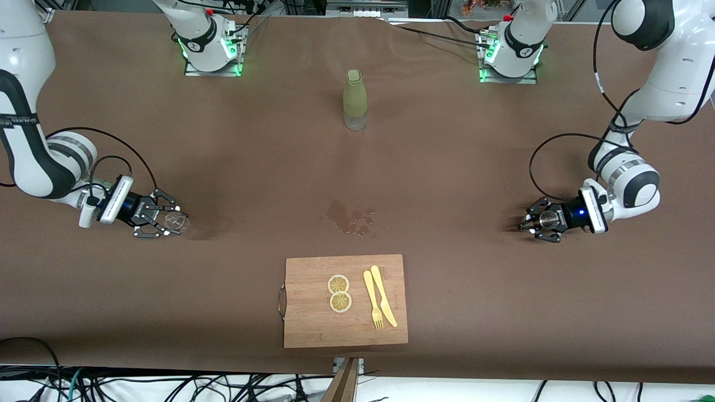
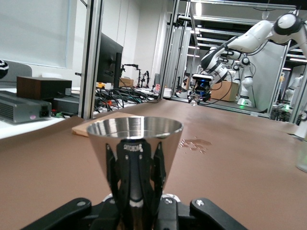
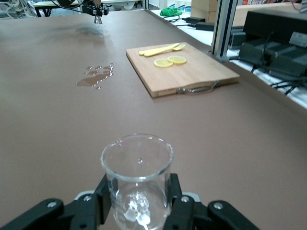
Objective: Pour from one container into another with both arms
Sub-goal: 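Carry the jigger back with the left gripper while the right gripper returns the glass, then set down the jigger with the left gripper while the right gripper lowers the glass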
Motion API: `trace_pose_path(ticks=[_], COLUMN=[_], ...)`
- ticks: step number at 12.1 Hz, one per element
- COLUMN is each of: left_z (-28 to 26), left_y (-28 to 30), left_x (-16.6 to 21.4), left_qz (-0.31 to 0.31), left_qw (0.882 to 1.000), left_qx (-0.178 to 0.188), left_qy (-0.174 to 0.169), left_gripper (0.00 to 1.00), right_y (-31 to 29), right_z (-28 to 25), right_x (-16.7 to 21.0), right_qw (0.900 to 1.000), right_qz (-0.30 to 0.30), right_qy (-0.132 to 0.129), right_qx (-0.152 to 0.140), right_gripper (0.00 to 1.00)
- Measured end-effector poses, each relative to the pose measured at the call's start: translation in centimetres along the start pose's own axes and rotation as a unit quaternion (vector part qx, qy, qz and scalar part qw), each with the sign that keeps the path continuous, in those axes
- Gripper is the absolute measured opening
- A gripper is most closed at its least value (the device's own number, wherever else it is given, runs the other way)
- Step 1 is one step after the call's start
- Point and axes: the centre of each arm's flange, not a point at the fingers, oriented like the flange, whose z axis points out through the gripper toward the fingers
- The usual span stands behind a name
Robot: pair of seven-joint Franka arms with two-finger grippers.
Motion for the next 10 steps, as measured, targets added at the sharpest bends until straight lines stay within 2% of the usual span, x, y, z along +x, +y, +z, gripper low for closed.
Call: trace_pose_path(ticks=[6,10], left_z=[-3.1,-4.5], left_y=[0.6,0.5], left_x=[-1.7,-2.9], left_qz=[0.008,0.025], left_qw=[1.0,1.0], left_qx=[0.0,-0.001], left_qy=[-0.007,-0.016], left_gripper=[0.09,0.09], right_y=[-0.4,0.3], right_z=[1.6,1.1], right_x=[-3.8,-5.2], right_qw=[1.0,1.0], right_qz=[0.018,0.021], right_qy=[0.005,0.003], right_qx=[0.008,0.001], right_gripper=[0.49,0.49])
